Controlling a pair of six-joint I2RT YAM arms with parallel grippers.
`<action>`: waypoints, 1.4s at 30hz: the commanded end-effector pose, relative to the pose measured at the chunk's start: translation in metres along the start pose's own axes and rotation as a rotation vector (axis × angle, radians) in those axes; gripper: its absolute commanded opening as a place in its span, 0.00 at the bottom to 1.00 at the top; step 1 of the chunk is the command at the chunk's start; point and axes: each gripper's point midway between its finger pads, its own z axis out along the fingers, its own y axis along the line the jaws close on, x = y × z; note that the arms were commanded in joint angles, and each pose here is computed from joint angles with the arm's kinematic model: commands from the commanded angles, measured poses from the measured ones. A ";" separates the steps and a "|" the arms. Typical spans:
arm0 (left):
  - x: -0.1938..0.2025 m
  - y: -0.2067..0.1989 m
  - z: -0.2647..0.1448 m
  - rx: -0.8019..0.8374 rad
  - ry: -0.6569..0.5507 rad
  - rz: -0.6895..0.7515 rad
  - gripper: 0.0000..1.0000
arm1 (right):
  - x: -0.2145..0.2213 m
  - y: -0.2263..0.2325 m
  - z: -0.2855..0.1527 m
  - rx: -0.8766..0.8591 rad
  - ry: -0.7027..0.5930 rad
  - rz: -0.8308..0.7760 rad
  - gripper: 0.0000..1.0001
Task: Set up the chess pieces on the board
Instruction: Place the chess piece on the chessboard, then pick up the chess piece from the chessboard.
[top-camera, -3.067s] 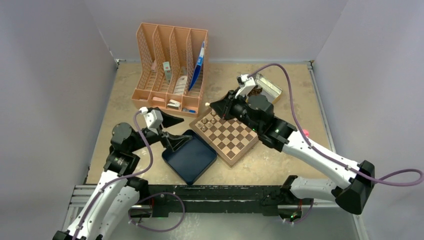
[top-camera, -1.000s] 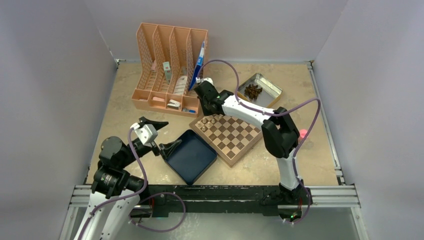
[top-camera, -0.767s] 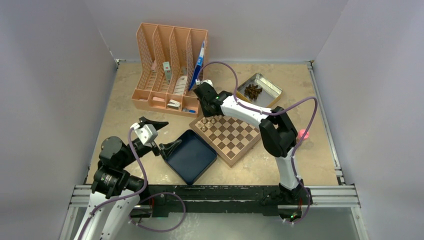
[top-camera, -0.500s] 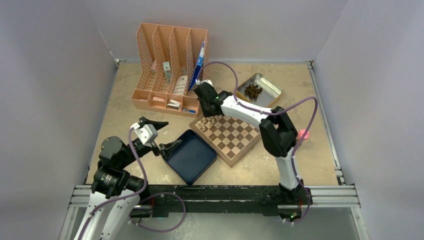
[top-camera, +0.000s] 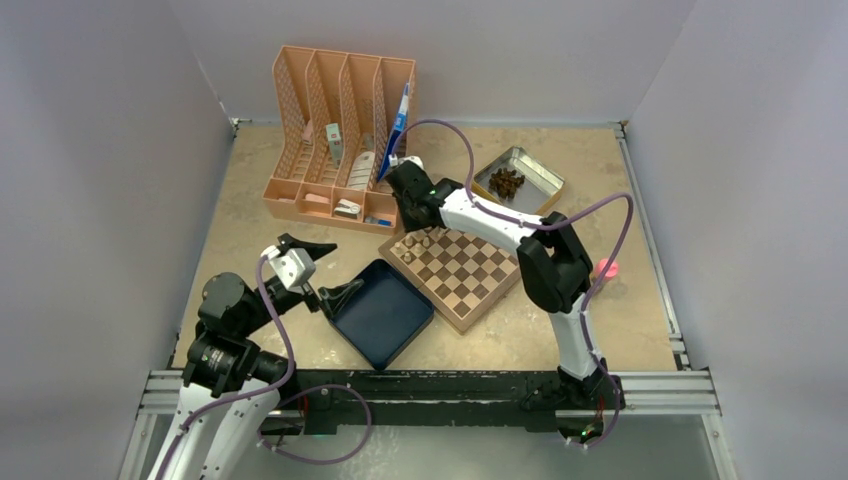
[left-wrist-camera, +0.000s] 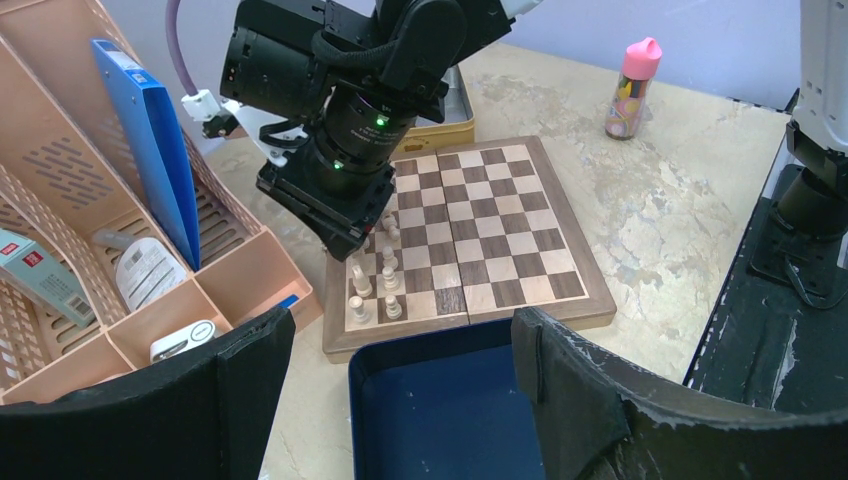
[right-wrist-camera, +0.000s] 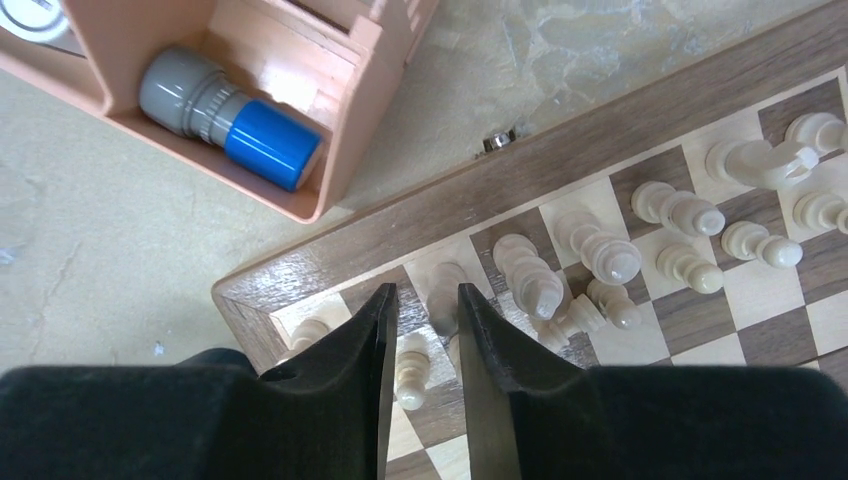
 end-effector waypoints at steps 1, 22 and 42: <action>0.000 0.002 0.000 -0.008 -0.004 0.024 0.80 | -0.037 0.002 -0.027 -0.016 -0.090 0.043 0.33; 0.000 0.003 -0.001 -0.016 -0.005 0.025 0.80 | -0.031 -0.056 -0.073 0.103 -0.251 0.346 0.36; 0.000 0.003 -0.001 -0.020 -0.008 0.025 0.80 | 0.012 -0.052 -0.021 0.122 -0.180 0.438 0.35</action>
